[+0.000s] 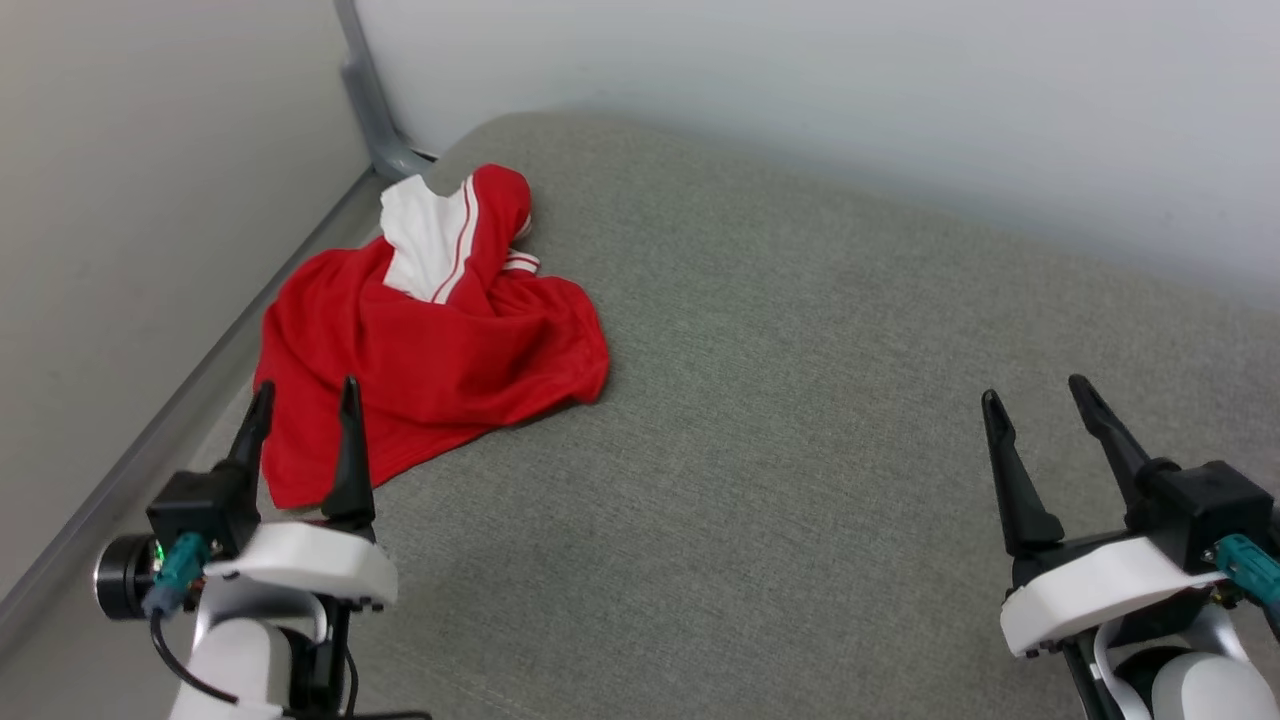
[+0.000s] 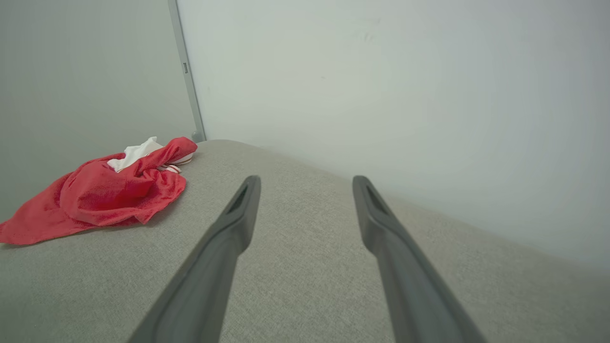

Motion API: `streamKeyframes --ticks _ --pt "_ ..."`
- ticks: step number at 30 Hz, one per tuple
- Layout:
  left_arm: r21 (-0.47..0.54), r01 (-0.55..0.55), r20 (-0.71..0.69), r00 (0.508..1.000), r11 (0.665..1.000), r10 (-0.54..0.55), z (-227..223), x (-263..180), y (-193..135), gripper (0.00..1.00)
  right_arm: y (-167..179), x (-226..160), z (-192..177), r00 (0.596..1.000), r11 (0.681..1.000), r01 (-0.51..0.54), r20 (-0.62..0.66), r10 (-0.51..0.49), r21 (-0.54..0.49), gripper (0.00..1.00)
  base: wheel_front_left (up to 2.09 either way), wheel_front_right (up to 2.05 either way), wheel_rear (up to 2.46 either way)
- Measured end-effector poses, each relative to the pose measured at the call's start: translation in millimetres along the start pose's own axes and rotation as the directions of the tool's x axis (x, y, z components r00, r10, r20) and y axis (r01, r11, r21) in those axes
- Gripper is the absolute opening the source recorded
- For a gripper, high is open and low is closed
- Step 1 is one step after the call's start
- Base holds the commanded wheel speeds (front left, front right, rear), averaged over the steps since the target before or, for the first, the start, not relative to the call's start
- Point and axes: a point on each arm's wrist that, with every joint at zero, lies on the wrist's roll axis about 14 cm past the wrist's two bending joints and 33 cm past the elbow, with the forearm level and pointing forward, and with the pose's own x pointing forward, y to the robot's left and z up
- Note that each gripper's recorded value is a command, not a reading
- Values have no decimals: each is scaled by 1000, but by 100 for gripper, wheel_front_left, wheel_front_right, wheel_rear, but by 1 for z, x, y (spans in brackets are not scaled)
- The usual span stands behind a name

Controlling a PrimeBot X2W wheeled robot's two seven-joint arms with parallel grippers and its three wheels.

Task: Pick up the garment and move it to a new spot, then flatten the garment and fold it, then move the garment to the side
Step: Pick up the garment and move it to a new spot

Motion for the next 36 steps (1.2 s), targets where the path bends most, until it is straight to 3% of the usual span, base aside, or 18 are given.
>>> streamKeyframes --ticks 10,11,14,19,22,23,28,29,30,31,33,36 --pt "-22 92 -140 986 996 -94 -15 98 -23 100 -39 16 -26 996 997 78 -48 -77 3 100 0 0 0" --pt "-23 112 -241 964 993 -114 -36 121 -28 100 -53 16 -42 991 994 109 -77 -107 14 100 0 0 0" --pt "-33 123 -377 918 992 -126 -66 136 -33 100 -66 17 -56 986 990 139 -96 -137 24 100 0 0 0" --pt "-30 129 -607 785 991 -121 -122 146 -34 100 -85 16 -79 976 983 182 -129 -176 34 100 0 0 0" --pt "-26 123 -725 681 992 -104 -154 142 -31 100 -94 14 -93 969 978 203 -154 -194 42 100 0 0 0" --pt "-11 112 -812 579 994 -74 -179 134 -23 100 -101 11 -105 962 974 221 -174 -210 46 100 0 0 0" --pt "-17 113 -896 439 993 -66 -204 122 -25 100 -107 6 -119 953 970 239 -204 -224 53 100 0 0 0" --pt "-19 110 -907 415 994 -63 -206 121 -24 94 -107 6 -120 953 969 239 -206 -224 54 100 0 0 0" --pt "-33 109 -927 368 993 -71 -209 116 -27 39 -106 9 -117 957 971 234 -191 -219 58 100 0 0 0" --pt "-34 113 -925 372 993 -74 -209 117 -28 0 -106 9 -116 957 971 234 -189 -219 58 100 0 0 0" --pt "-36 120 -918 389 992 -80 -208 117 -31 0 -106 9 -114 957 971 234 -187 -219 58 100 0 0 0" --pt "-24 133 -883 461 991 -83 -201 122 -32 0 -106 8 -108 959 970 235 -175 -223 54 100 0 0 0"
